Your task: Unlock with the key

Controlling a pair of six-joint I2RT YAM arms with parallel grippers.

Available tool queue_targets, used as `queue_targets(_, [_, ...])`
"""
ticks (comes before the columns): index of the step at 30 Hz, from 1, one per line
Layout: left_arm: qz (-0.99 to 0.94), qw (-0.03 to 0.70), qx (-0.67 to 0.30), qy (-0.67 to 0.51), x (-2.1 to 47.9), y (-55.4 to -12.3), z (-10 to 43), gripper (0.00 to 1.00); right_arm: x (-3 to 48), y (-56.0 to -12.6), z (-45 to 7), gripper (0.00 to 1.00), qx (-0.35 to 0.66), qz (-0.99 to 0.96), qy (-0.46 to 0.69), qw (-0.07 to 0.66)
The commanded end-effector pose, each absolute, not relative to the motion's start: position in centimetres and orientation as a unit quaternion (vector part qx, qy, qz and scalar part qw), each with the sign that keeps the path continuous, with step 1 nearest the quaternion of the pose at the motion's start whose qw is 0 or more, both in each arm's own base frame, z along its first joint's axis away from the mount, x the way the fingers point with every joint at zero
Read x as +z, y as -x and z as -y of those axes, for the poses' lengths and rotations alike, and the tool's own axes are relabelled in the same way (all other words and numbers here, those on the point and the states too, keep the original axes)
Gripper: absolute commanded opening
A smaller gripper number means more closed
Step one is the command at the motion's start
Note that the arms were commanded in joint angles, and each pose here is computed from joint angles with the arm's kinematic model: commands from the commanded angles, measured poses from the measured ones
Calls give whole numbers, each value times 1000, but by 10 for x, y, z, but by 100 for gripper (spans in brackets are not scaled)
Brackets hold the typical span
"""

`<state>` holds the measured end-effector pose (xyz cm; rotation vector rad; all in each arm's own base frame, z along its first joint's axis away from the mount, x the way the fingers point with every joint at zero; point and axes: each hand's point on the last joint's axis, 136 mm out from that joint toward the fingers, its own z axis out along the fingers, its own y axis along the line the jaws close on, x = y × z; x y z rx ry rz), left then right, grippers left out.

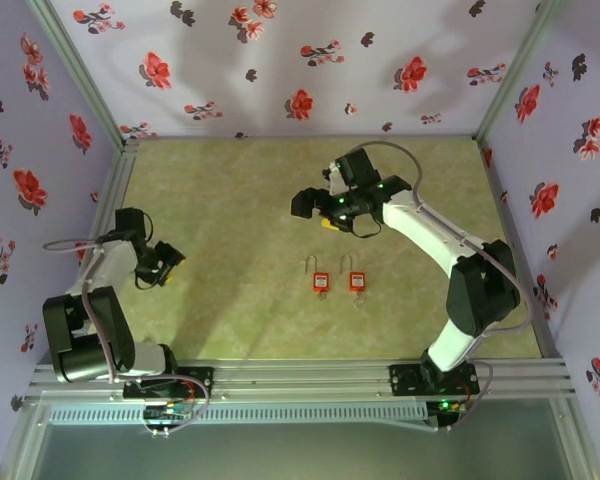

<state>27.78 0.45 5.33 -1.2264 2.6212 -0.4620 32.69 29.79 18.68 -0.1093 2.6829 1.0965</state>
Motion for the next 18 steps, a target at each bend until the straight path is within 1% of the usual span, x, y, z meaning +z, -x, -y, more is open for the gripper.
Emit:
queue_targets(1, [-836, 147, -185, 495, 51, -306, -12, 43, 181, -320, -302, 99, 382, -917, 39, 107])
queue_targets(7, [-805, 159, -170, 546, 41, -327, -26, 42, 178, -314, -299, 99, 380, -918, 38, 103])
queue_targets(18, [-805, 136, -157, 555, 27, -348, -30, 40, 175, -312, -296, 99, 375, -920, 39, 103])
